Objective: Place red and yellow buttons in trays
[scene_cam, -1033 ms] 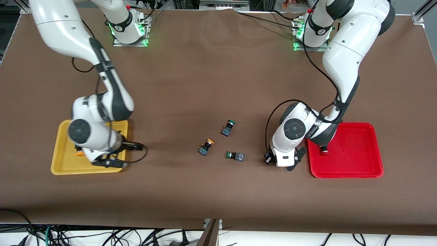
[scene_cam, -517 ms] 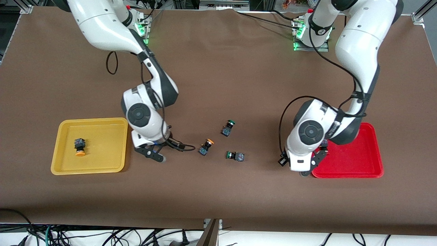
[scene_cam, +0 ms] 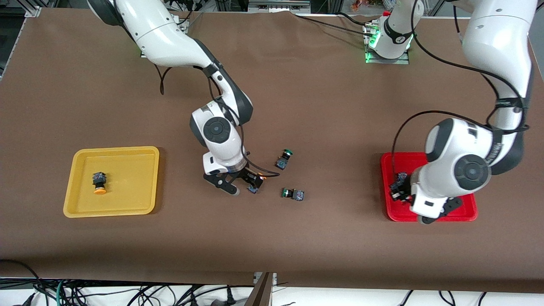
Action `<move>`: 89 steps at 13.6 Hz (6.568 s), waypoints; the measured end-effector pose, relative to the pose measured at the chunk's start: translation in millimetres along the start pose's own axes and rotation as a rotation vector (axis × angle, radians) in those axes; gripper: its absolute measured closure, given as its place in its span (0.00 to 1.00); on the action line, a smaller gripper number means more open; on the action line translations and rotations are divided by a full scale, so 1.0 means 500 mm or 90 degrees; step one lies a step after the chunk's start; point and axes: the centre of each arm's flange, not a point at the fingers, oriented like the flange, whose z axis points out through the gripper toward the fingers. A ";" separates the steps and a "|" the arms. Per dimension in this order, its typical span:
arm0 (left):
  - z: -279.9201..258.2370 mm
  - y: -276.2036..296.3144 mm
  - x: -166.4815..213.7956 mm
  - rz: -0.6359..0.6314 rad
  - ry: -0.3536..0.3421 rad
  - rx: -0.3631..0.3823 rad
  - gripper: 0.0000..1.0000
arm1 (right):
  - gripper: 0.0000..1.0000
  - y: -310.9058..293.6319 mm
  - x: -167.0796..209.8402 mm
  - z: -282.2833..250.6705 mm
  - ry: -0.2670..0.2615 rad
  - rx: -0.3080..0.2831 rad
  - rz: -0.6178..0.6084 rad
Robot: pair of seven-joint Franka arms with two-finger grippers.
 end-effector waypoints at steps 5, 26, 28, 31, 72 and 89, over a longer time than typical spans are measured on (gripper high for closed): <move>0.043 -0.260 0.059 0.233 -0.039 0.001 0.59 | 0.00 -0.014 -0.009 0.063 0.018 0.017 0.008; 0.208 -0.357 0.027 0.302 0.051 -0.007 0.10 | 0.58 0.118 0.254 -0.086 -0.027 -0.069 -0.164; 0.169 -0.357 0.035 0.297 0.073 -0.003 0.00 | 0.58 0.177 0.314 -0.101 -0.058 -0.091 -0.211; 0.094 -0.360 0.038 0.260 0.109 0.006 0.00 | 0.58 0.273 0.379 -0.104 -0.126 -0.136 -0.273; -0.518 -0.241 -0.237 0.276 0.074 -0.034 0.00 | 0.01 0.636 0.585 -0.370 -0.180 -0.110 -0.422; -0.518 -0.238 -0.240 0.284 0.072 -0.024 0.00 | 0.00 0.590 0.465 -0.766 -0.209 -0.094 -0.408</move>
